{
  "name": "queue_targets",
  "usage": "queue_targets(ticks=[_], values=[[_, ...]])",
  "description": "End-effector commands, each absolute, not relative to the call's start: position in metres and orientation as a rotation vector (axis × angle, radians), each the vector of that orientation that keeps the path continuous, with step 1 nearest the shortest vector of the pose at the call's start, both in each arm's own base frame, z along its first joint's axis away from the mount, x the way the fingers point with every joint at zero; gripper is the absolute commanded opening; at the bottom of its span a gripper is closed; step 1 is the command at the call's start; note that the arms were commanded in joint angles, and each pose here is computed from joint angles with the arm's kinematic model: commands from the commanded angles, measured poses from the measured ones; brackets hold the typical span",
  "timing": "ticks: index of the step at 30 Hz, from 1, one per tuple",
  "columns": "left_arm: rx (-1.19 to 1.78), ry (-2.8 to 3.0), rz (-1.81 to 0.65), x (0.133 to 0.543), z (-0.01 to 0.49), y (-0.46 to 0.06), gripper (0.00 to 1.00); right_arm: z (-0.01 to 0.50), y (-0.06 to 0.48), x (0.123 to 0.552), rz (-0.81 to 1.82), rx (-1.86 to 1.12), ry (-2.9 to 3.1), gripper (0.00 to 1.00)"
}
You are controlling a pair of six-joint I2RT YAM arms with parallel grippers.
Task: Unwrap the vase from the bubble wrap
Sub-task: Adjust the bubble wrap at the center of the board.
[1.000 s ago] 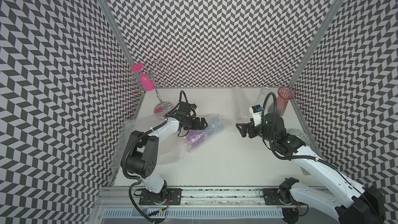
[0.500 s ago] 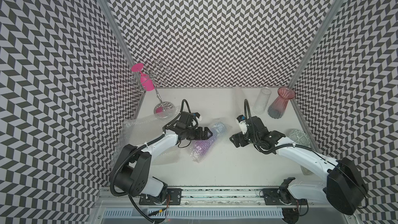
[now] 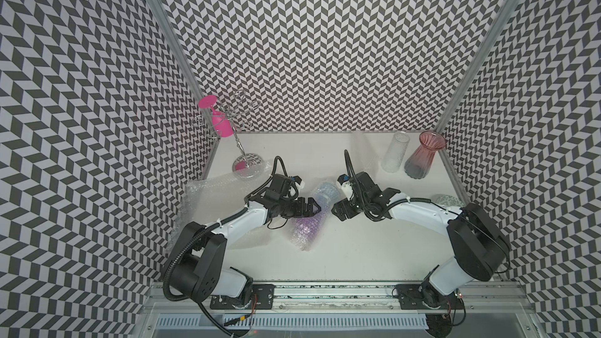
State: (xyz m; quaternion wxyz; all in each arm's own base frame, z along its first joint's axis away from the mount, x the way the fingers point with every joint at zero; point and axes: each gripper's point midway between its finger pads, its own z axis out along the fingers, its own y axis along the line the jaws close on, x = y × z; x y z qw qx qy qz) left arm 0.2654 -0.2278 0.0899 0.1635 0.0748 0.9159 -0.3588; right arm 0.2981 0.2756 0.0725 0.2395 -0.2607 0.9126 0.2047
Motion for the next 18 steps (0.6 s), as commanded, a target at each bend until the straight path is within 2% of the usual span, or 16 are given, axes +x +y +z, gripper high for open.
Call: queue_targets(ticks=[1, 13, 18], values=[[0.205, 2.628, -1.104, 0.247, 0.092, -0.234, 0.96, 0.085, 0.295, 0.319, 0.578, -0.740, 2.406, 0.88], [0.172, 2.590, -1.131, 0.260, 0.100, -0.241, 0.95, 0.092, 0.312, 0.375, 0.516, -0.730, 2.377, 0.87], [0.159, 2.573, -1.126, 0.275, 0.101, -0.244, 0.94, 0.114, 0.301, 0.384, 0.502, -0.689, 2.343, 0.87]])
